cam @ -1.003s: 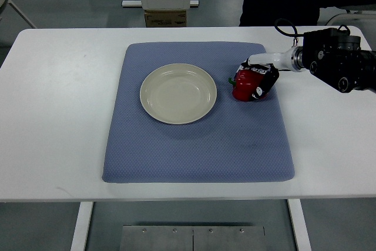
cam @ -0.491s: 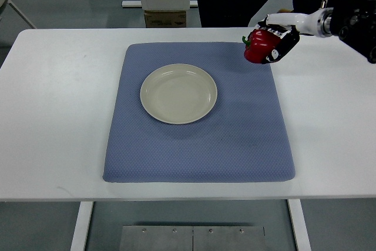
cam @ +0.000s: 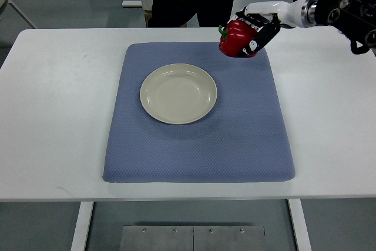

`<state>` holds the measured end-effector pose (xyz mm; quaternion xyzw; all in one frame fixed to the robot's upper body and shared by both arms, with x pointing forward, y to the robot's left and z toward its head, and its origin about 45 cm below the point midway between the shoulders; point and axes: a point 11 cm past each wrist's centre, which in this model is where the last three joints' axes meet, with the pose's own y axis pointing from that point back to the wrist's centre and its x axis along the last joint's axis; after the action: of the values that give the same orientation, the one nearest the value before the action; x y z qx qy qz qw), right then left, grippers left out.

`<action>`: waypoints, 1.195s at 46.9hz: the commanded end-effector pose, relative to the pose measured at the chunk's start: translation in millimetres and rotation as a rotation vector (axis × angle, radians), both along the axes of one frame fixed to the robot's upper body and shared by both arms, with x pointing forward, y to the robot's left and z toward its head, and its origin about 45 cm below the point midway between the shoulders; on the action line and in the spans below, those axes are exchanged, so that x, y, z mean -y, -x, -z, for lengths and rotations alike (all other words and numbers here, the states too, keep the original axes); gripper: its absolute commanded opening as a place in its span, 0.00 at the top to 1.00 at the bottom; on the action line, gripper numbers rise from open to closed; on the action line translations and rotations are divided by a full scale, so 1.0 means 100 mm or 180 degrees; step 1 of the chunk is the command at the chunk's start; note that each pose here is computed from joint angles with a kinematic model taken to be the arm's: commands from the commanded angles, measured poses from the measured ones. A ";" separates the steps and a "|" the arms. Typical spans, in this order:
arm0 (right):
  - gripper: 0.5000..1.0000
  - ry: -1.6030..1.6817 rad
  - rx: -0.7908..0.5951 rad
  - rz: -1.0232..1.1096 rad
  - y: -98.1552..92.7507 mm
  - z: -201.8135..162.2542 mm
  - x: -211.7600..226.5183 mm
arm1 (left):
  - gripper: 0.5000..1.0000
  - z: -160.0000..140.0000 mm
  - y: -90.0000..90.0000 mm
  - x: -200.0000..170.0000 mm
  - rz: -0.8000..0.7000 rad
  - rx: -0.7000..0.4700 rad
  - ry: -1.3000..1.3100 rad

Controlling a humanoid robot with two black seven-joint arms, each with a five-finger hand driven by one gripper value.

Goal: Place red pepper on plate with right hand
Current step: 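Carry the pepper over the cream plate and lower it, then open the right hand fingers to release the pepper on the plate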

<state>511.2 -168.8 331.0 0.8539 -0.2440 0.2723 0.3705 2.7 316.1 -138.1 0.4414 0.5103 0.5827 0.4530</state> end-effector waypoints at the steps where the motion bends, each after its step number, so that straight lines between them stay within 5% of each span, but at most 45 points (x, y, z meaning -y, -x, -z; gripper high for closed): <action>1: 1.00 -0.0034 -0.0058 -0.0024 0.03 0.07 -0.16 | 0.00 0.00 0.00 0.00 0.0000 -0.0001 0.0002; 17: 1.00 -0.0172 -0.0188 -0.0165 0.23 0.38 -0.97 | 0.00 0.00 0.00 0.00 0.0000 -0.0001 0.0002; 34: 1.00 -0.0116 -0.0212 0.0151 0.21 0.57 -0.88 | 0.00 0.00 0.00 0.00 0.0000 -0.0001 0.0002; 56: 1.00 -0.0023 -0.0405 -0.0017 0.54 0.79 -1.19 | 0.00 0.00 0.00 0.00 0.0000 -0.0001 0.0002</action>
<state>459.0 -50.1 256.1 0.8709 -0.2195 0.2202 0.3806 2.9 316.0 -138.1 0.4412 0.5105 0.5827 0.4530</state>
